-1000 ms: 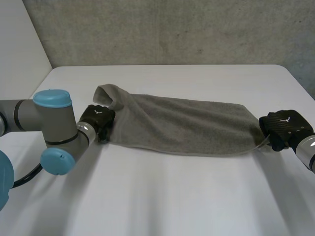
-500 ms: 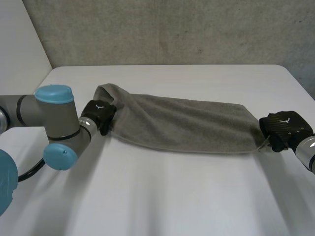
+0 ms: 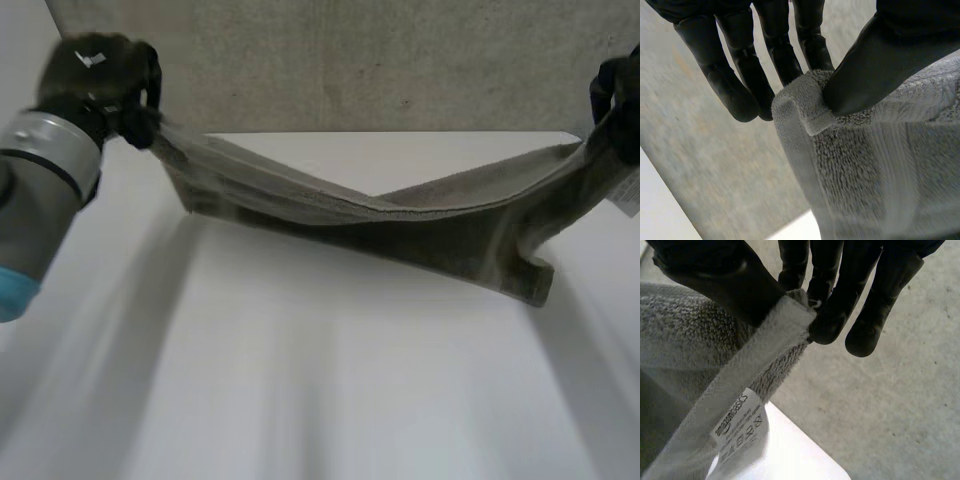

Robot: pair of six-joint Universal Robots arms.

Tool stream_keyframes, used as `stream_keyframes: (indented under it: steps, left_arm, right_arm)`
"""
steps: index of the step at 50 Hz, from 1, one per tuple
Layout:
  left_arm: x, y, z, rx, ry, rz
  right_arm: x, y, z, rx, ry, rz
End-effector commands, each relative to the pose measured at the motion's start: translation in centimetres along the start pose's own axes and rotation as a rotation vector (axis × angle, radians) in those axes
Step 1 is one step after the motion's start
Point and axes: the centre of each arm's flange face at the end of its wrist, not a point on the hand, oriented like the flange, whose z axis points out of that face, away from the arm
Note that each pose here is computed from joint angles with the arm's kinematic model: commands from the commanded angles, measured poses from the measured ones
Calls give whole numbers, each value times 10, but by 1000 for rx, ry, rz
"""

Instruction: Fold the towel.

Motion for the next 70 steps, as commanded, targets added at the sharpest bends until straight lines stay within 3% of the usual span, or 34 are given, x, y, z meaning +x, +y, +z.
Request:
stream_keyframes:
  steps: [1, 9, 14, 20, 23, 25, 28, 30, 31, 33, 37, 42, 47, 50, 52, 60, 66, 70]
  left_arm:
    - [-8, -46, -23, 115, -18, 6]
    - [3, 18, -3, -120, 28, 92]
    - [21, 87, 17, -320, 83, 168]
    - [24, 116, 39, -372, 75, 173]
    - [25, 109, 58, -325, 64, 171]
    - [18, 79, 80, -214, 23, 151]
    - [16, 57, 87, -139, 2, 125]
    - [7, 6, 99, 57, -62, 4]
    - [7, 6, 99, 58, -62, 3]
    - [-10, -49, 97, 252, -116, -151]
    - [-20, -84, 87, 358, -118, -254]
    - [-13, -60, 86, 270, -105, -253]
    - [1, 15, 78, 60, -87, -191]
    - [5, 32, 75, 27, -83, -175]
    - [12, 67, 65, -45, -73, -137]
    - [30, 131, 27, -192, 0, 15]
    - [34, 142, 4, -232, 49, 93]
    - [26, 128, -15, -221, 44, 131]
  right_arm:
    - [11, -39, -3, -25, -44, -39]
    - [-4, 5, 28, -267, -180, -100]
    - [-45, 63, 45, -489, -333, -254]
    - [-60, 86, 66, -521, -334, -319]
    - [-65, 75, 88, -414, -273, -365]
    - [-56, 42, 115, -202, -137, -421]
    - [-49, 20, 127, -63, -49, -439]
    - [-37, -24, 141, 215, 124, -463]
    - [-37, -24, 141, 216, 125, -463]
    - [-21, -70, 130, 443, 272, -471]
    - [-23, -86, 118, 518, 300, -471]
    - [-33, -63, 116, 403, 226, -456]
    - [-59, 0, 109, 122, 35, -422]
    - [-67, 17, 105, 54, -15, -411]
    - [-79, 46, 97, -48, -83, -394]
    - [-98, 99, 70, -233, -180, -357]
    - [-102, 109, 54, -278, -206, -347]
    - [-94, 81, 31, -229, -172, -351]
